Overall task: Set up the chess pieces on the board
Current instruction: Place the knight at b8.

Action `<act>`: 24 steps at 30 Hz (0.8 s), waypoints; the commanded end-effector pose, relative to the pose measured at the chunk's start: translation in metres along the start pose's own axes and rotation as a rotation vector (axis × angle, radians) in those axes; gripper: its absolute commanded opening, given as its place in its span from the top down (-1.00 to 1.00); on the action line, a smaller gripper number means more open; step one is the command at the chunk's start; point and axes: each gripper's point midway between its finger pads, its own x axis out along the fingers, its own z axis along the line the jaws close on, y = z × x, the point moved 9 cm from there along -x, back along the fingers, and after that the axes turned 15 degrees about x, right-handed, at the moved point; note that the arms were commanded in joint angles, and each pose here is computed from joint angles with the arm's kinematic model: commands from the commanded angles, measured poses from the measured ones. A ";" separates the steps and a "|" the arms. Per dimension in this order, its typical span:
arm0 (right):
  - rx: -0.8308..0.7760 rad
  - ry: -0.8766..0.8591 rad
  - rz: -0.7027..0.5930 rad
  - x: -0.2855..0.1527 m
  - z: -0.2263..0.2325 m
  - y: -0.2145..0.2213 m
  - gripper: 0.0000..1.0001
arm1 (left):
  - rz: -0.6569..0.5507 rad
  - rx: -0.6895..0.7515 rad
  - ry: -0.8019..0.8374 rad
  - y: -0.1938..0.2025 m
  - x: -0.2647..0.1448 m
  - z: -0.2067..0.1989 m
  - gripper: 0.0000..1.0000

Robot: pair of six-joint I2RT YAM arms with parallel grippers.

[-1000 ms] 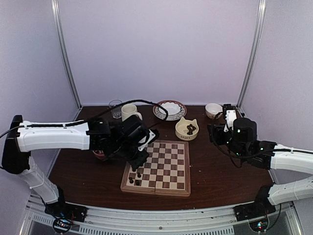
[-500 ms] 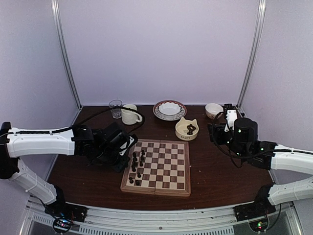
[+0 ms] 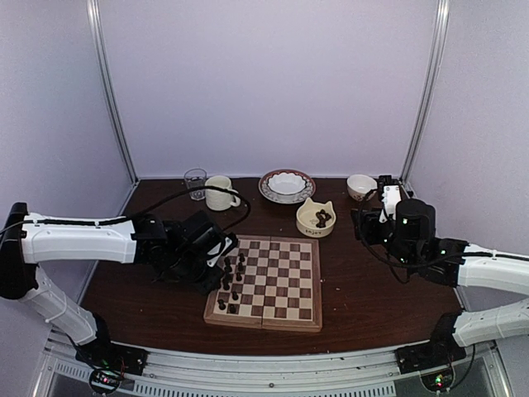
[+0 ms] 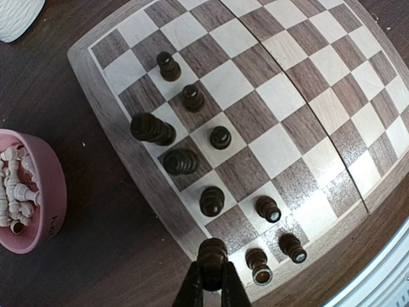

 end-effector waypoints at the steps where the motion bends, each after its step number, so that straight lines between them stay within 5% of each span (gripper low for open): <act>1: 0.005 -0.003 -0.015 -0.002 -0.002 -0.002 -0.26 | -0.014 -0.018 0.037 -0.004 0.007 -0.003 1.00; 24: 0.006 -0.009 -0.017 -0.003 -0.001 -0.003 -0.26 | 0.051 -0.007 0.105 -0.006 0.027 -0.013 0.98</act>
